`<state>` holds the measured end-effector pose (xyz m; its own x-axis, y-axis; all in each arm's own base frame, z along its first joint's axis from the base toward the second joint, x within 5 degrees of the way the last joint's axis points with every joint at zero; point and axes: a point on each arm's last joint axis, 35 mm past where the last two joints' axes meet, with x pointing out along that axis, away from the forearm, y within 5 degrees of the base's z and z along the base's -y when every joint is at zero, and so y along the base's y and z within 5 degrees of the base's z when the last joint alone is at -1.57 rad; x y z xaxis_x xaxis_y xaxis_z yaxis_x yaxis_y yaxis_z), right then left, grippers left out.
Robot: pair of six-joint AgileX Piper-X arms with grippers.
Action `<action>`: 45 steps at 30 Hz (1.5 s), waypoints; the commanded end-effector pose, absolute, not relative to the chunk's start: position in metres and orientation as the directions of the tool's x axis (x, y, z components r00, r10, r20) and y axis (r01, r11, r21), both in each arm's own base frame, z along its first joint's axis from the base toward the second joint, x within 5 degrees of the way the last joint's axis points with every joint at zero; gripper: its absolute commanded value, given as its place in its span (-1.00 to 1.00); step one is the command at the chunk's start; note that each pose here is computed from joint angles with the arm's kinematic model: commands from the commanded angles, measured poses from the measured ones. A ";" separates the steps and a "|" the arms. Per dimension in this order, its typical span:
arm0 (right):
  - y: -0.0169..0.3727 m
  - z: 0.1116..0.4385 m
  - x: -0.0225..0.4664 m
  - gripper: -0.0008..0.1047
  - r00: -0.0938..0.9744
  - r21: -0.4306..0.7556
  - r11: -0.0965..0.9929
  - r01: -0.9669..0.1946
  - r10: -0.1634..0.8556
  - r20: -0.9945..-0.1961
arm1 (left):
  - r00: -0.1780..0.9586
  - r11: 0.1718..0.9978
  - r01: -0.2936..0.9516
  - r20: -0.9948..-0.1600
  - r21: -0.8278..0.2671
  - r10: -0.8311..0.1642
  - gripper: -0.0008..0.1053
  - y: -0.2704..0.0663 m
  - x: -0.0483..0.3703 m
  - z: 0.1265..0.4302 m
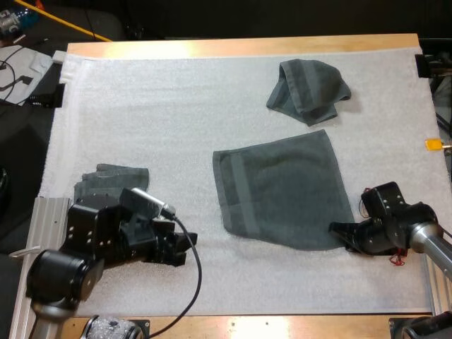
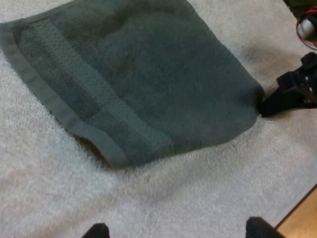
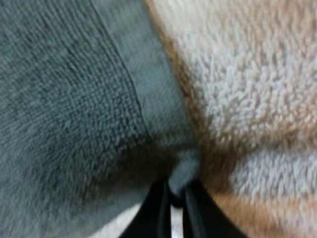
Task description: Pick towel from pile, fold and stack
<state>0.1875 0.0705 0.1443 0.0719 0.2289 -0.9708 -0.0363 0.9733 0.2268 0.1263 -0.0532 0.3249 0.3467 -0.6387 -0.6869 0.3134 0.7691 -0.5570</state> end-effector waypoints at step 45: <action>0.065 0.170 0.171 -0.98 0.094 0.228 0.972 -0.062 0.233 -0.968 | -0.079 0.790 0.226 -0.819 -0.570 -0.568 0.07 -0.149 0.238 0.151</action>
